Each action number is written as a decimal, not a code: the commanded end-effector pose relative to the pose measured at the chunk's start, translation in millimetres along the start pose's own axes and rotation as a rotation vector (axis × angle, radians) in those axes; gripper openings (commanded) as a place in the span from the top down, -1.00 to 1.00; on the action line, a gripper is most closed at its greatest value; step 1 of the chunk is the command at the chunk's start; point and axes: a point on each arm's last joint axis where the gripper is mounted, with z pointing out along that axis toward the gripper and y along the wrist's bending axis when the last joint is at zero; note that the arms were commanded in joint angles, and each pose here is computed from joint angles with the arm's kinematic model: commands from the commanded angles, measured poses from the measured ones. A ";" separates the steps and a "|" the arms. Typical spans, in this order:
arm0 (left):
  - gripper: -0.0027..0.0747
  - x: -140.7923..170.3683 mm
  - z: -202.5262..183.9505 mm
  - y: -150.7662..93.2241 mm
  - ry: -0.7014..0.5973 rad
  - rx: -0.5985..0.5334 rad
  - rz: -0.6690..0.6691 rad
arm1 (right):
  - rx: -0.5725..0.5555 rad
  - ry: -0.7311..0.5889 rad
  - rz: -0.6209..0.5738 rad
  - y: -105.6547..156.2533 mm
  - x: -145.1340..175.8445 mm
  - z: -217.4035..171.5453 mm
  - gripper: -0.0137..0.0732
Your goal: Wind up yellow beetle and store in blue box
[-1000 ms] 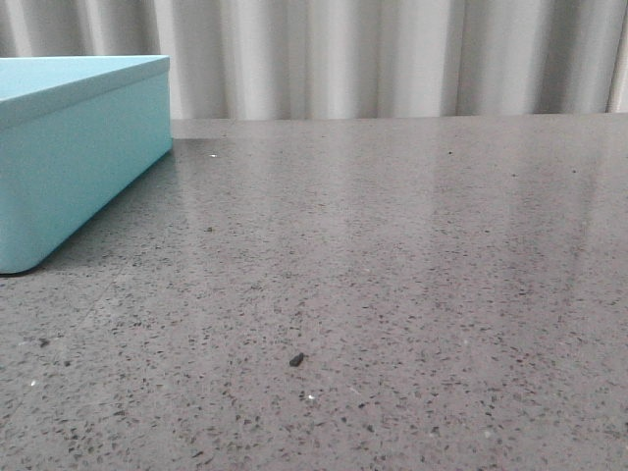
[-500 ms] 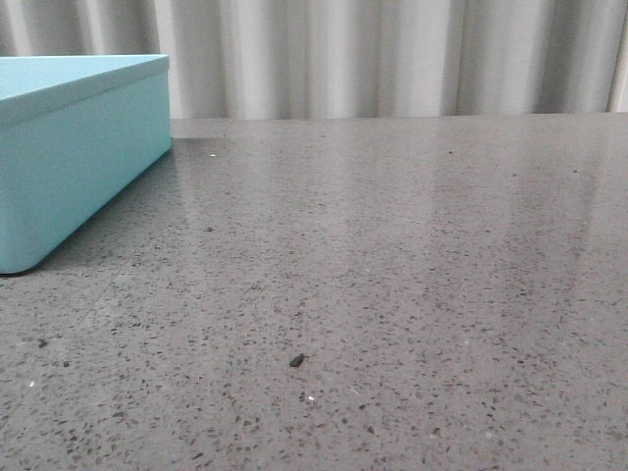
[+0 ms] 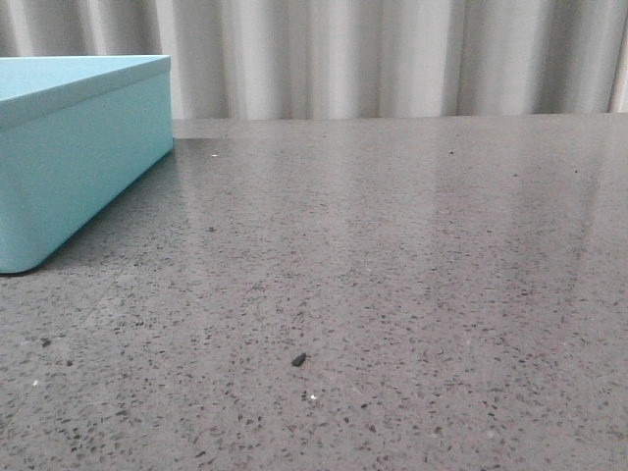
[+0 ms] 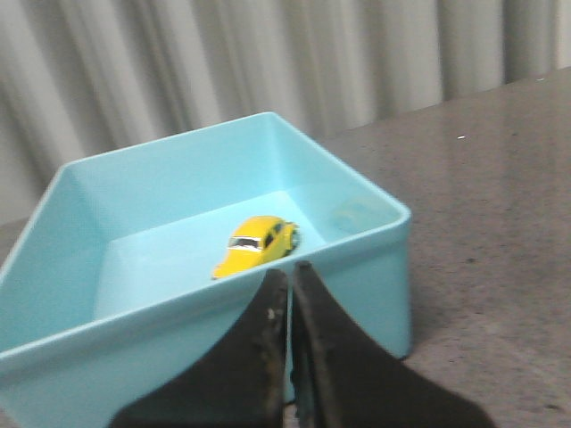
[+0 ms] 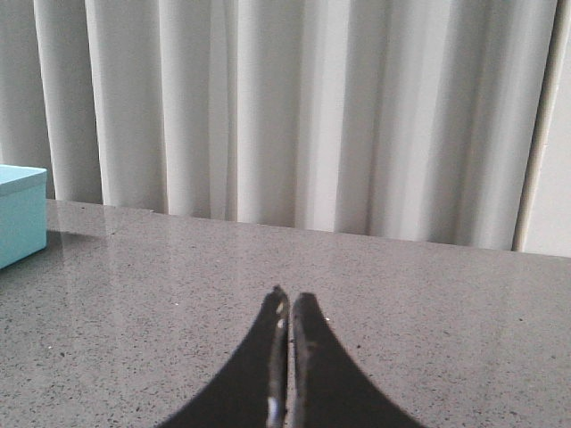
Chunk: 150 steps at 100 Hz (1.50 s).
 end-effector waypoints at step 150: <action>0.99 89.4 18.4 9.7 0.162 -0.304 -0.362 | 0.011 -0.140 -0.001 -1.4 -19.1 -6.6 0.83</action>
